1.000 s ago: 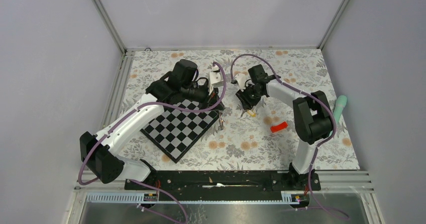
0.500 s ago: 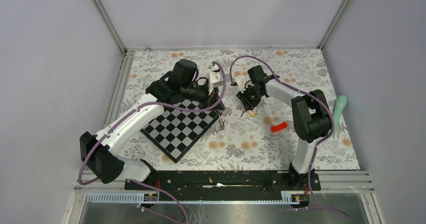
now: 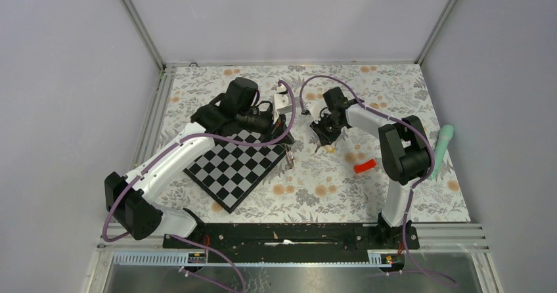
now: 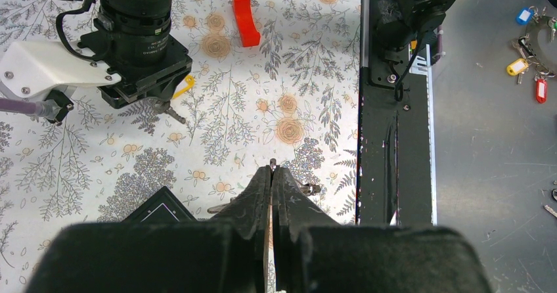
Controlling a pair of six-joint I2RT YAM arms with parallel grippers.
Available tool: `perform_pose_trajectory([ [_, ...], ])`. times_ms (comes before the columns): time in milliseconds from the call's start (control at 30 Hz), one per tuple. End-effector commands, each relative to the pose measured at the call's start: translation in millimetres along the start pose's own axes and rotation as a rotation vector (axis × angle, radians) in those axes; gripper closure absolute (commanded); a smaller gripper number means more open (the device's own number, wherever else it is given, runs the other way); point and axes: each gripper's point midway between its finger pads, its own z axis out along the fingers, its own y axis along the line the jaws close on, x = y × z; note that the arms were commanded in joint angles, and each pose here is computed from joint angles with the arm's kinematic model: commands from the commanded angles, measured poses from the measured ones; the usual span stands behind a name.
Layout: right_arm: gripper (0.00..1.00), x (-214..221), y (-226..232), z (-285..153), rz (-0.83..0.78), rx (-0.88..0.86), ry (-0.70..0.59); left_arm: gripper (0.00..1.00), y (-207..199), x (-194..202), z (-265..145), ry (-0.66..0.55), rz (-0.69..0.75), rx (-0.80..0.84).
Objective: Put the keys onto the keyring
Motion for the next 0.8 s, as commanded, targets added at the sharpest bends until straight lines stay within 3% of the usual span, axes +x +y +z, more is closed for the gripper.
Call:
perform_pose_trajectory([
  [0, 0.75, 7.8, 1.6, 1.4, -0.017, -0.003, 0.032, 1.0, -1.8, -26.9, -4.9, -0.07, 0.059, 0.014],
  [767, 0.94, 1.1, -1.5, -0.1, -0.025, 0.001, 0.011, 1.0, 0.3, -25.6, -4.3, -0.069, 0.059, 0.005],
])
